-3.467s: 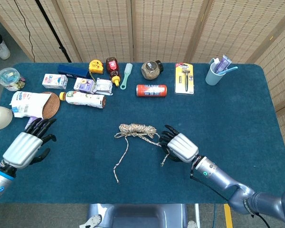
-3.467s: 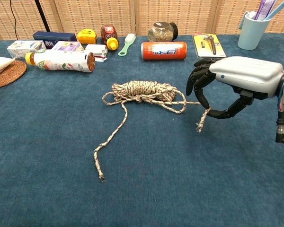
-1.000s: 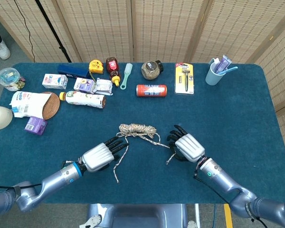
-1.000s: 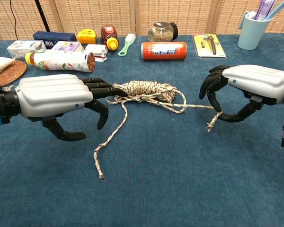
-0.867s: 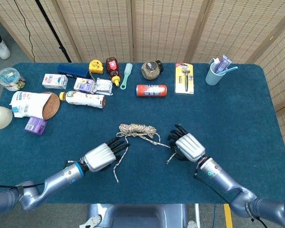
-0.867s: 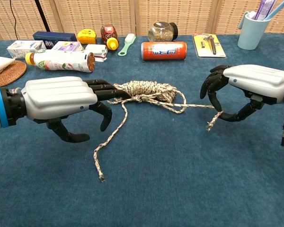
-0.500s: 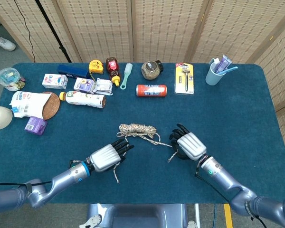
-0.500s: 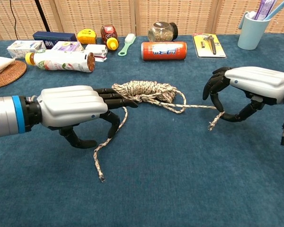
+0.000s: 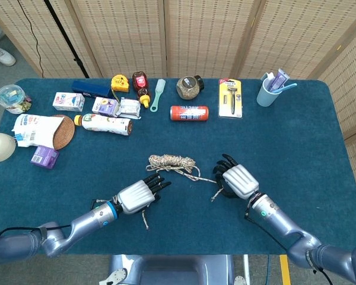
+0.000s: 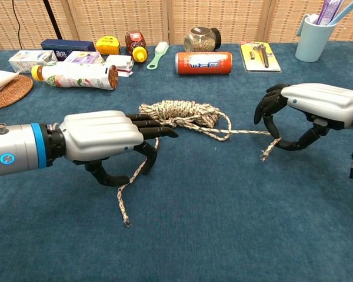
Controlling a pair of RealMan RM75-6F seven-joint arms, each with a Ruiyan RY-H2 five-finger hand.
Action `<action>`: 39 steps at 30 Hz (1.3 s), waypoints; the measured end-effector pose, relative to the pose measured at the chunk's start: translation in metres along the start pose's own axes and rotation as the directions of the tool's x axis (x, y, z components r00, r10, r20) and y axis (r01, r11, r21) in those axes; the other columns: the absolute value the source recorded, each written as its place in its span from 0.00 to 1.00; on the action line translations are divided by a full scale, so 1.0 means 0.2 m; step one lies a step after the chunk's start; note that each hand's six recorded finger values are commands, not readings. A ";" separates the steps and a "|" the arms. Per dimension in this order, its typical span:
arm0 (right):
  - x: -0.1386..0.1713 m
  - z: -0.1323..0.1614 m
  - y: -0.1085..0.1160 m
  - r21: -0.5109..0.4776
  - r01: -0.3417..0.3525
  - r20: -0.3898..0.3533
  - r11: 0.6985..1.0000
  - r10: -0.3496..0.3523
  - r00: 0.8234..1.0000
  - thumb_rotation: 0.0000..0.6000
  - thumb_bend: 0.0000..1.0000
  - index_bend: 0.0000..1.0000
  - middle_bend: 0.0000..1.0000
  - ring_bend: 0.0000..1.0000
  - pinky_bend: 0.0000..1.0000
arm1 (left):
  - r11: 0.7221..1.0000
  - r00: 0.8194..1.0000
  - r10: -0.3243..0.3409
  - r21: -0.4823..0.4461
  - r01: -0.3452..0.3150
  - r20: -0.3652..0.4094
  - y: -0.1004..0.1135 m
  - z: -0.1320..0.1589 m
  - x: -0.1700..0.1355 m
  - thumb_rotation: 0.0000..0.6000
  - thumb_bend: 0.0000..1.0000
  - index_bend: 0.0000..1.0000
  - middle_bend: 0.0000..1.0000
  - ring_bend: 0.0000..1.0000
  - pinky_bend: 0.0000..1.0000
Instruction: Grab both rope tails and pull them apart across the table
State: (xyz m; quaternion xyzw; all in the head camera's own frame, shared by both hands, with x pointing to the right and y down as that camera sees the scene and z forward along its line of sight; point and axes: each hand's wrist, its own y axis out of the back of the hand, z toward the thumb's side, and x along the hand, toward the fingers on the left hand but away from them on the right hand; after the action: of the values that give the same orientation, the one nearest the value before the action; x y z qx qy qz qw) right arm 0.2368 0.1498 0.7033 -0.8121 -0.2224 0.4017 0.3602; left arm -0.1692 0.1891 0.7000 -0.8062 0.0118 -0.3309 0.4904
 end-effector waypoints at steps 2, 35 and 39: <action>0.00 0.00 0.00 0.000 0.000 0.001 1.000 0.000 1.000 1.00 0.39 0.63 0.32 0.18 0.00 | 1.000 1.000 0.000 -0.003 0.000 -0.001 0.00 0.00 0.01 1.00 0.31 0.46 0.00 0.00 0.00; 0.02 -0.04 -0.01 -0.009 0.004 0.022 1.000 -0.003 1.000 1.00 0.39 0.64 0.33 0.19 0.00 | 1.000 1.000 0.004 -0.003 -0.004 -0.006 -0.01 0.02 0.05 1.00 0.32 0.48 0.00 0.00 0.00; 0.02 -0.04 -0.01 -0.012 0.005 0.024 1.000 -0.005 1.000 1.00 0.39 0.64 0.33 0.19 0.00 | 1.000 1.000 0.005 -0.008 -0.005 -0.010 -0.01 0.02 0.06 1.00 0.32 0.47 0.00 0.00 0.00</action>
State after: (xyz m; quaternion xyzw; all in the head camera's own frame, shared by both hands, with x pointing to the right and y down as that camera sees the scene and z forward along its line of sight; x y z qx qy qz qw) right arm 0.2459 0.1493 0.7063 -0.8089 -0.2310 0.4091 0.3535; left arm -0.1581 0.1888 0.7066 -0.8064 0.0175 -0.3339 0.4879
